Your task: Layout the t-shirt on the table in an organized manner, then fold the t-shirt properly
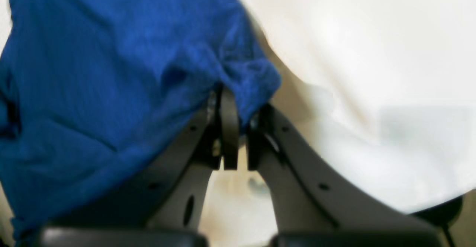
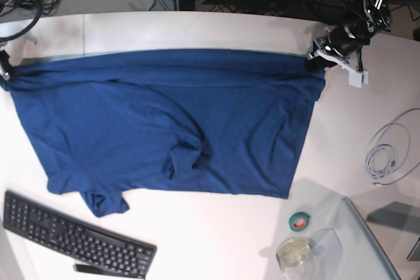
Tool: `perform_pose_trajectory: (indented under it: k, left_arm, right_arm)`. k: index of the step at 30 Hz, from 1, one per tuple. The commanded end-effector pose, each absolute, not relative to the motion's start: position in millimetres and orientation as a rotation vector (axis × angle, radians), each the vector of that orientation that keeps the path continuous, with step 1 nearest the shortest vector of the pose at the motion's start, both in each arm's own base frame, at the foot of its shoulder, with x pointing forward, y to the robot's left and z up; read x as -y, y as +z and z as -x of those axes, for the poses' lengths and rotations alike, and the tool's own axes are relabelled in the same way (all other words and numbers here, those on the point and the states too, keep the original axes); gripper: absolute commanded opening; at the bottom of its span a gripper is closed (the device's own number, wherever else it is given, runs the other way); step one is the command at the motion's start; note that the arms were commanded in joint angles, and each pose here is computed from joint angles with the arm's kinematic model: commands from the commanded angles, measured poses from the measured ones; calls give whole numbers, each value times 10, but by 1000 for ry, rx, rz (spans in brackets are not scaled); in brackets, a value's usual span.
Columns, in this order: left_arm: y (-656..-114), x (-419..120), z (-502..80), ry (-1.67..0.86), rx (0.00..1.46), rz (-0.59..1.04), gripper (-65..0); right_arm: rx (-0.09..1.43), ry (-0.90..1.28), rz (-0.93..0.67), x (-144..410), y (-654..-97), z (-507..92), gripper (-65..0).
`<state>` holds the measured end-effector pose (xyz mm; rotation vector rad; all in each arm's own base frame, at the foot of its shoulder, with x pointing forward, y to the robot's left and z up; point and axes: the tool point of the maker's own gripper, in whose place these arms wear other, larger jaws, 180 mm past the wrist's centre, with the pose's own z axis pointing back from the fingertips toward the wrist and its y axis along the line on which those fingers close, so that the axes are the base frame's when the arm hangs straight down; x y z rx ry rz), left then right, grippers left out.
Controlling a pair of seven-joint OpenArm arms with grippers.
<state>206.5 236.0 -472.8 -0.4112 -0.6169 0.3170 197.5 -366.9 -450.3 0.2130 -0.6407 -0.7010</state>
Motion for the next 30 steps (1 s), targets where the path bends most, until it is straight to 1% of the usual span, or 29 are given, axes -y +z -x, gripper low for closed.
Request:
perform_pose_trajectory:
  k: [1, 9, 15, 18, 23, 28, 29, 30]
  left_arm:
    - [-4518, -2441, -2261, 287, 695, 399, -650]
    - [-4076, -2504, -2638, 188, 757, 349, -650]
    - [-4062, -2502, -2597, 177, 749, 339, -650]
    - [-4190, -2498, -2392, 185, 700, 334, -650]
    - [-4342, -2496, -2156, 205, 652, 335, -650]
    - [-4512, -2462, -2038, 247, 631, 363, -650]
    - [-4522, -2456, -2024, 247, 627, 364, -650]
    - [-4526, -2455, -2021, 248, 626, 365, -650]
  right_arm:
    - [706, -707, -182, 3841, -4296, -2112, -650]
    - [656, -838, -215, 3968, -3999, -2382, -650]
    - [621, -979, -228, 4039, -3977, -2374, -650]
    - [572, -991, -224, 3990, -4130, -2215, -650]
    - [472, -1042, -270, 3833, -4532, -2021, -650]
    - [461, -1076, -244, 3856, -4705, -1851, -647]
    - [463, -1070, -242, 3840, -4720, -1835, -642]
    - [471, -1050, -249, 3802, -4726, -1848, -621]
